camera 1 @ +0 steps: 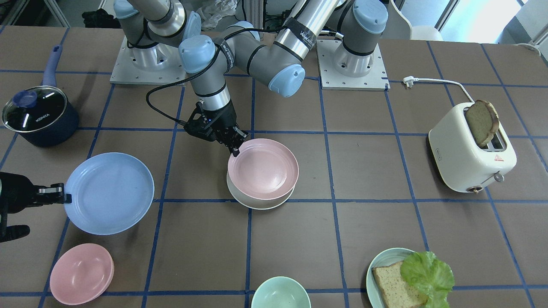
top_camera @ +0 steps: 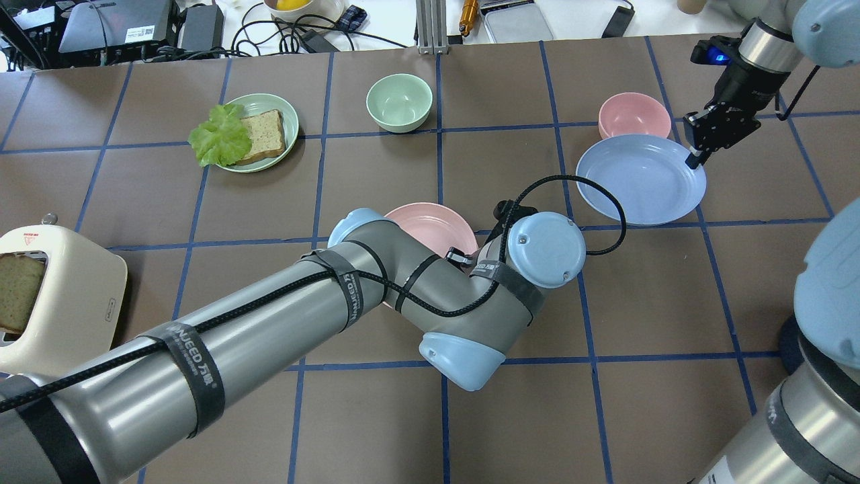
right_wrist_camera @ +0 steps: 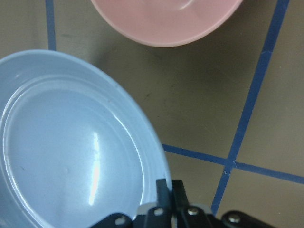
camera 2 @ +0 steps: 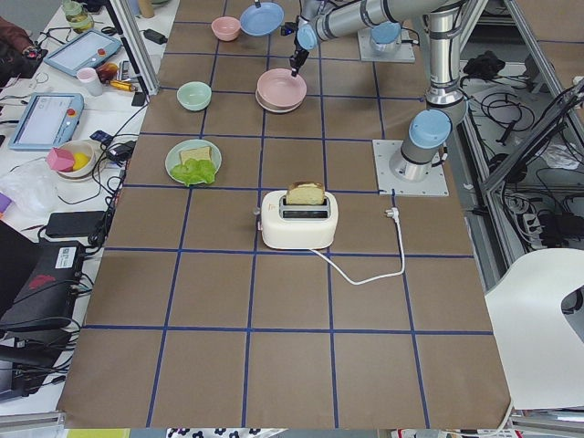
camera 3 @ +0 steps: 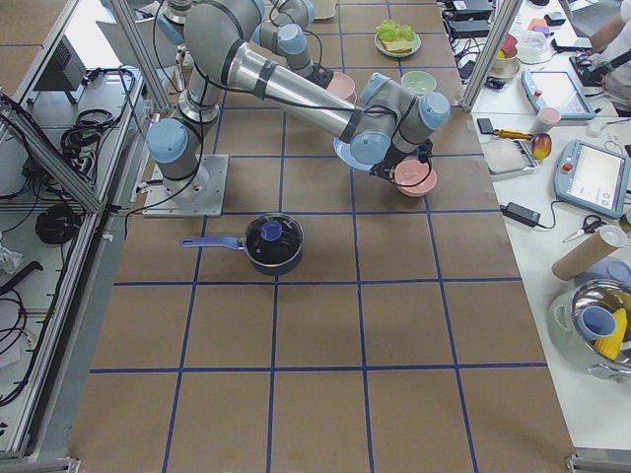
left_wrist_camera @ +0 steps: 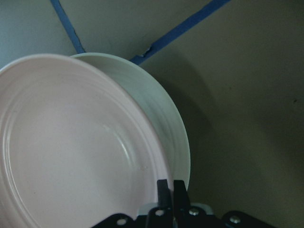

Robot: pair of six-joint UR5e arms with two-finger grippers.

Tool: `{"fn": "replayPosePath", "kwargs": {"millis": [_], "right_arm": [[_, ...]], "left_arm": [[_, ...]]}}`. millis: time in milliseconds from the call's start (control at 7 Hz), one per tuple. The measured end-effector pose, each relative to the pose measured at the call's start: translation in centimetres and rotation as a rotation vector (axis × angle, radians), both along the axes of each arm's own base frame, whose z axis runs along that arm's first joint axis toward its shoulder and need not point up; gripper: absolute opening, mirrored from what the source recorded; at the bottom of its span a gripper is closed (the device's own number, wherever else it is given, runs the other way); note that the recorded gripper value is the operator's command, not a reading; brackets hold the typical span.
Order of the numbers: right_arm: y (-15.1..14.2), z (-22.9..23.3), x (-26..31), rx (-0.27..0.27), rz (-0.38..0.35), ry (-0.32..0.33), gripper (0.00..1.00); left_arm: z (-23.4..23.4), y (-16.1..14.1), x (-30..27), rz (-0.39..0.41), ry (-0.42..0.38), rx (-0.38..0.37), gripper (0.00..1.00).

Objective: Stack three plates with pink and blue
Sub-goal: 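Lower pink plate onto cream plate and open left gripper while right holds blue plate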

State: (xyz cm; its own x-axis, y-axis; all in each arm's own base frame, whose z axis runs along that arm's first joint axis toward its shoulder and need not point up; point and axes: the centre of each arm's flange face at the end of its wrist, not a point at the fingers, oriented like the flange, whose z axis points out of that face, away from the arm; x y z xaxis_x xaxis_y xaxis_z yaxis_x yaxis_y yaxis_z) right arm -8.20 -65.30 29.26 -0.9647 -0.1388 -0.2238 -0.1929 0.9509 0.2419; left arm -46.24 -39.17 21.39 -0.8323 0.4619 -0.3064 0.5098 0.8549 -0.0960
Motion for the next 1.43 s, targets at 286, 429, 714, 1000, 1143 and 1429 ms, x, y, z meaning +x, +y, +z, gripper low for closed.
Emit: {"fn": "replayPosePath", "kwargs": {"millis": [286,429,714,1000,1143,1429], "right_arm": [[0.0,0.0,0.0,-0.002,-0.001,0.001,0.0],[-0.1,0.1,0.0,-0.003,-0.001,0.002,0.0],[-0.1,0.0,0.0,-0.006,-0.001,0.002,0.0],[-0.2,0.1,0.0,-0.01,-0.001,0.004,0.0],[-0.2,0.2,0.0,-0.01,-0.002,0.004,0.0],[-0.3,0.2,1.3,-0.009,-0.026,-0.016,0.0]], "left_arm": [[-0.9,0.0,-0.3,0.006,-0.007,0.007,0.0],[-1.0,-0.1,-0.4,0.007,-0.006,0.008,0.03],[-1.1,-0.1,-0.5,0.006,-0.006,0.009,0.83],[-1.1,-0.3,-0.6,0.002,-0.008,0.007,1.0],[-0.2,-0.8,-0.7,-0.004,0.002,-0.006,1.0],[2.6,-1.6,-1.1,-0.005,0.034,-0.044,1.0]]}}
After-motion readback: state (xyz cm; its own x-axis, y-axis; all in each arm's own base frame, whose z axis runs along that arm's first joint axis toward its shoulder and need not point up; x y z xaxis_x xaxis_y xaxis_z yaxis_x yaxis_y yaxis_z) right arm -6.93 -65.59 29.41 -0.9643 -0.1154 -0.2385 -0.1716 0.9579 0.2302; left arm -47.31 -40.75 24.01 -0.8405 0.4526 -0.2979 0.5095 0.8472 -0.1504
